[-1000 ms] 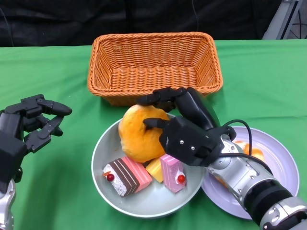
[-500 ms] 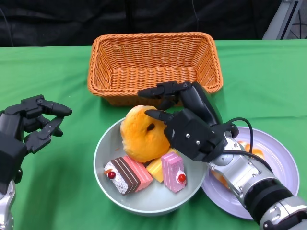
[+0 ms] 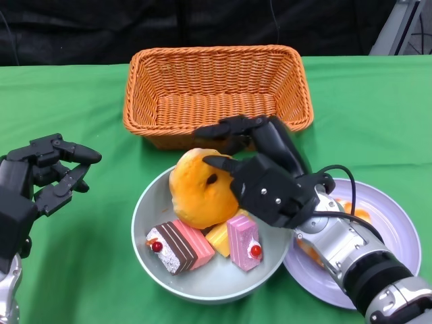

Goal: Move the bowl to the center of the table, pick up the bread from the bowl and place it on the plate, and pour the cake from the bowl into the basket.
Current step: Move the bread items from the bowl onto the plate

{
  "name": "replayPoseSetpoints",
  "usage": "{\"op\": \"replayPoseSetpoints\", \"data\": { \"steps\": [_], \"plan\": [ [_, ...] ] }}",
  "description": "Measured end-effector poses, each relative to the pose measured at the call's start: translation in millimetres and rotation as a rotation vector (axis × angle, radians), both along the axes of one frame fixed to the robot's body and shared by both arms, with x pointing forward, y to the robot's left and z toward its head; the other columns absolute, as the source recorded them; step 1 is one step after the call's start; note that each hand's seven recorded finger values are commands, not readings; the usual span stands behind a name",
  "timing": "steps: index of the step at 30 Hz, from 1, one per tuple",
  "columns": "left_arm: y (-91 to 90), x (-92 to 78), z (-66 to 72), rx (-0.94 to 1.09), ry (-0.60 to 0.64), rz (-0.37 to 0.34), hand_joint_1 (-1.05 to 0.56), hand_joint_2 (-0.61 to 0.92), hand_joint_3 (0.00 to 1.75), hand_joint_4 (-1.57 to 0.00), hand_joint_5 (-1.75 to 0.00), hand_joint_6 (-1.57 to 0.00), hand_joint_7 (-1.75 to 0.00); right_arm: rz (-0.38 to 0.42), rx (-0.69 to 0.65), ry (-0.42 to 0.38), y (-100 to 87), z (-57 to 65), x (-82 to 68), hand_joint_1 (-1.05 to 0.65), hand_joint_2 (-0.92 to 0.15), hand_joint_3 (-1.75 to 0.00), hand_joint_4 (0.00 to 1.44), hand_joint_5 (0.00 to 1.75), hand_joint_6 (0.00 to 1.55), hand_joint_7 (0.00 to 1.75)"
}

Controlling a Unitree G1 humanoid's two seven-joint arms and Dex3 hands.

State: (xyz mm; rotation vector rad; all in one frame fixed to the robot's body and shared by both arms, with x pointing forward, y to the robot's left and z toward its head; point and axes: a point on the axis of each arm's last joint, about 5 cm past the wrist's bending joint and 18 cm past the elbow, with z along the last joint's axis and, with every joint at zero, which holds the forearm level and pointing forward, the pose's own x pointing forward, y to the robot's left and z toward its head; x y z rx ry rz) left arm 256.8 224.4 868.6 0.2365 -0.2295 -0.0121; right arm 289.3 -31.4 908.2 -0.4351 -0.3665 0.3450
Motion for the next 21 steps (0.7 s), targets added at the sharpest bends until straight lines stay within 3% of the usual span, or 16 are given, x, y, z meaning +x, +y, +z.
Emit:
{"op": "replayPoseSetpoints", "data": {
  "steps": [11, 12, 14, 21],
  "plan": [
    [-1.2, 0.1, -0.3, 0.018, 0.005, -0.011, -0.2, 0.92, 0.28, -0.79, -1.35, -0.89, -0.84, 0.092, -0.028, -0.037, -3.5, 5.8, -1.6, -0.29, -0.86, 0.0, 0.56, 0.78, 0.84, 0.0],
    [-1.2, 0.1, -0.3, 0.018, 0.005, -0.011, -0.2, 0.92, 0.28, -0.8, -1.36, -0.89, -0.84, 0.1, -0.041, -0.037, -4.1, 6.8, -1.4, -0.35, -0.86, 0.0, 0.52, 0.66, 0.73, 0.0],
    [-1.2, 0.1, -0.3, 0.018, 0.005, -0.011, -0.2, 0.92, 0.28, -0.81, -1.36, -0.89, -0.84, 0.128, -0.1, -0.039, -5.8, 9.2, -0.7, -0.39, -0.86, 0.0, 0.52, 0.53, 0.66, 0.0],
    [-1.1, 0.0, -0.4, 0.019, 0.005, -0.012, -0.2, 0.92, 0.28, -0.81, -1.36, -0.9, -0.84, 0.154, -0.19, -0.054, -10.5, 9.9, -4.4, -0.4, -0.83, 0.0, 0.59, 0.44, 0.63, 0.0]
  ]
}}
